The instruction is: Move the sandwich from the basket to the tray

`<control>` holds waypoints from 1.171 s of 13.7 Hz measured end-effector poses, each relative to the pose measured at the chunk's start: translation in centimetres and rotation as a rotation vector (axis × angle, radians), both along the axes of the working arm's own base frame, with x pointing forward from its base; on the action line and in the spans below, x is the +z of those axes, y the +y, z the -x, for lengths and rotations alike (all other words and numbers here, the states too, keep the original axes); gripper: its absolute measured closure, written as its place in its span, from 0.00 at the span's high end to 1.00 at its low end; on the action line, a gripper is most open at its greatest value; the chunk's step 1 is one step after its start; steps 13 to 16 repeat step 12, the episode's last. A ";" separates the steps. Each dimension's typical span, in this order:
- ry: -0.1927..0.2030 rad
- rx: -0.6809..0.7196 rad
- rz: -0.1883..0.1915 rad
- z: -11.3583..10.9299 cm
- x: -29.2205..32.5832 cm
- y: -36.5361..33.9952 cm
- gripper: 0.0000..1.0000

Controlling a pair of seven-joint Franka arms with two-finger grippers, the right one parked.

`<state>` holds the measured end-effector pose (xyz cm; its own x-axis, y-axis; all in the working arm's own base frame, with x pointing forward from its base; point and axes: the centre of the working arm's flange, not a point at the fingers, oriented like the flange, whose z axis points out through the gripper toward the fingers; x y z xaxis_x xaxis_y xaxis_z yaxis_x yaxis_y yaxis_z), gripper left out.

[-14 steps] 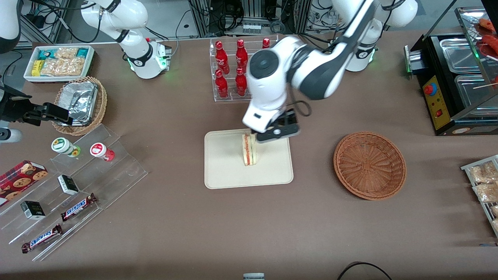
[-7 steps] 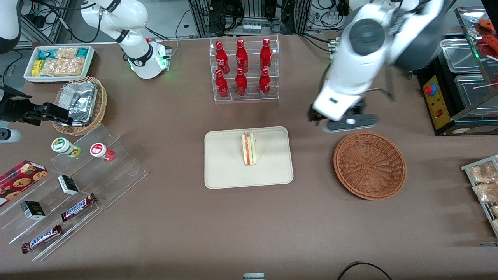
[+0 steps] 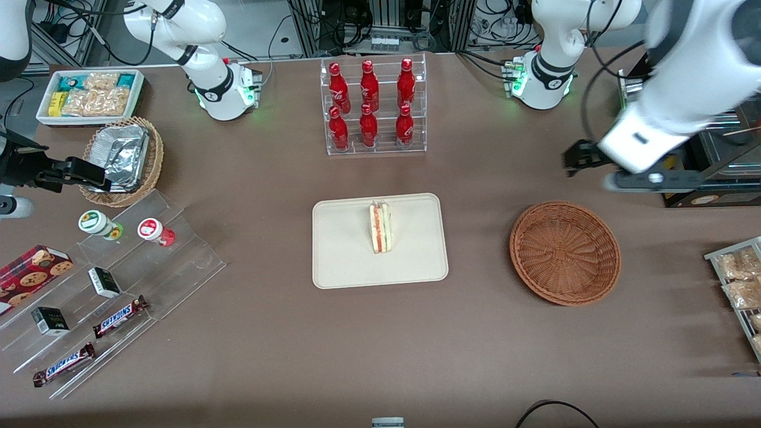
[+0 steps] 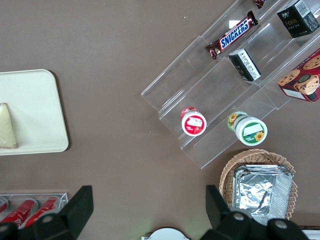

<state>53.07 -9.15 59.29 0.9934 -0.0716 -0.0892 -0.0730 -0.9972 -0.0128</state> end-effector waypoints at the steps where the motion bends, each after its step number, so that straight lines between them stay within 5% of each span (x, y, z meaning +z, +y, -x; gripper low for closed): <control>1: 0.008 -0.018 0.005 0.2 0.7 2.0 1.00; 16: -0.013 -0.007 0.007 -0.7 4.2 6.3 1.00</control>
